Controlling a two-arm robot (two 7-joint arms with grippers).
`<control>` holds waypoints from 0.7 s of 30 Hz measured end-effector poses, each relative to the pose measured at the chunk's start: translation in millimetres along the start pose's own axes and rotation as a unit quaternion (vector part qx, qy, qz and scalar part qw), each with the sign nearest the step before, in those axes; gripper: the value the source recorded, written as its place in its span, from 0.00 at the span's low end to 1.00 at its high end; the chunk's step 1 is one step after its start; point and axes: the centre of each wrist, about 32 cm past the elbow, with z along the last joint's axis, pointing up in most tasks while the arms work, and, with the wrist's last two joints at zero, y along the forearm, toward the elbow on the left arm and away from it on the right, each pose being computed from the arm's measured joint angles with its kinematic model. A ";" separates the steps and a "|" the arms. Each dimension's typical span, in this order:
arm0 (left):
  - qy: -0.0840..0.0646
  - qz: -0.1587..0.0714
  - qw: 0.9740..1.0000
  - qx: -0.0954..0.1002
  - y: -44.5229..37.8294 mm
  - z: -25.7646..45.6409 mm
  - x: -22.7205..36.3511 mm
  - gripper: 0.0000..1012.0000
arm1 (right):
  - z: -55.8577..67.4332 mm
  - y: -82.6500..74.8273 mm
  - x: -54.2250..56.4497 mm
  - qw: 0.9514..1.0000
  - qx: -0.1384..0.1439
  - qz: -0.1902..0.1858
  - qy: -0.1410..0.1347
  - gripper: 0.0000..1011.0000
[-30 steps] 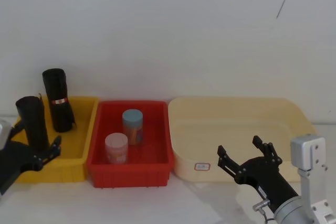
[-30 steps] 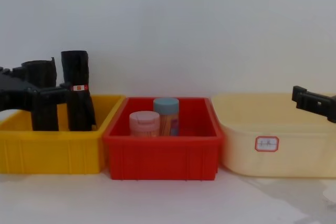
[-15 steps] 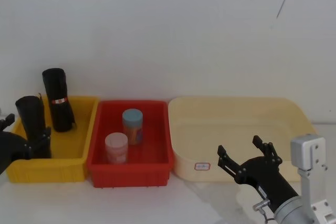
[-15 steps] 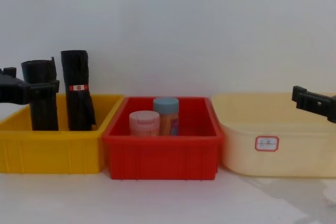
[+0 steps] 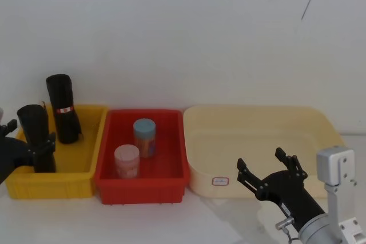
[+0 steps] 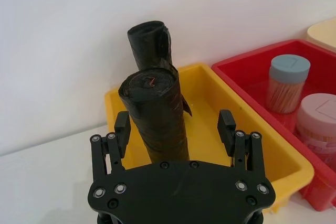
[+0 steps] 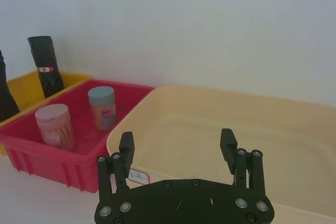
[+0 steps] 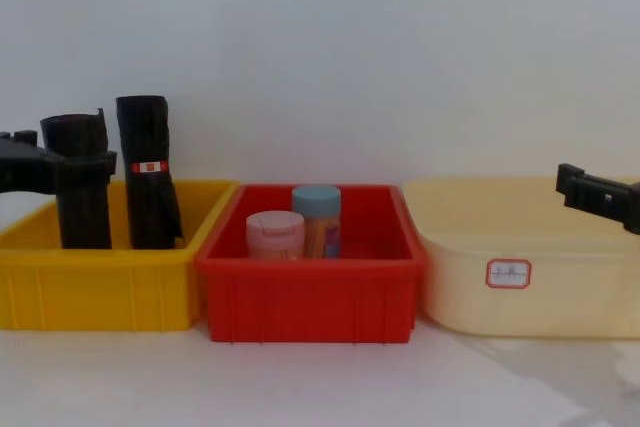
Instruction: Pick up the garbage bag with the one hand and transfer it to the other hand.
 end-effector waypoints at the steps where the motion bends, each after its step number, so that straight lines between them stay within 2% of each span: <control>1: -0.001 0.000 1.000 0.001 -2.2 -0.2 0.2 0.99 | 0.0 0.0 0.0 1.000 0.000 0.000 0.000 0.99; 13: -0.010 0.007 1.000 0.005 -20.6 -2.9 -1.2 0.99 | 0.0 0.0 0.0 1.000 0.000 0.000 0.000 0.99; 21: -0.020 0.015 1.000 0.005 -29.5 -4.1 -2.7 0.99 | 0.0 0.0 0.0 1.000 0.000 0.000 0.000 0.99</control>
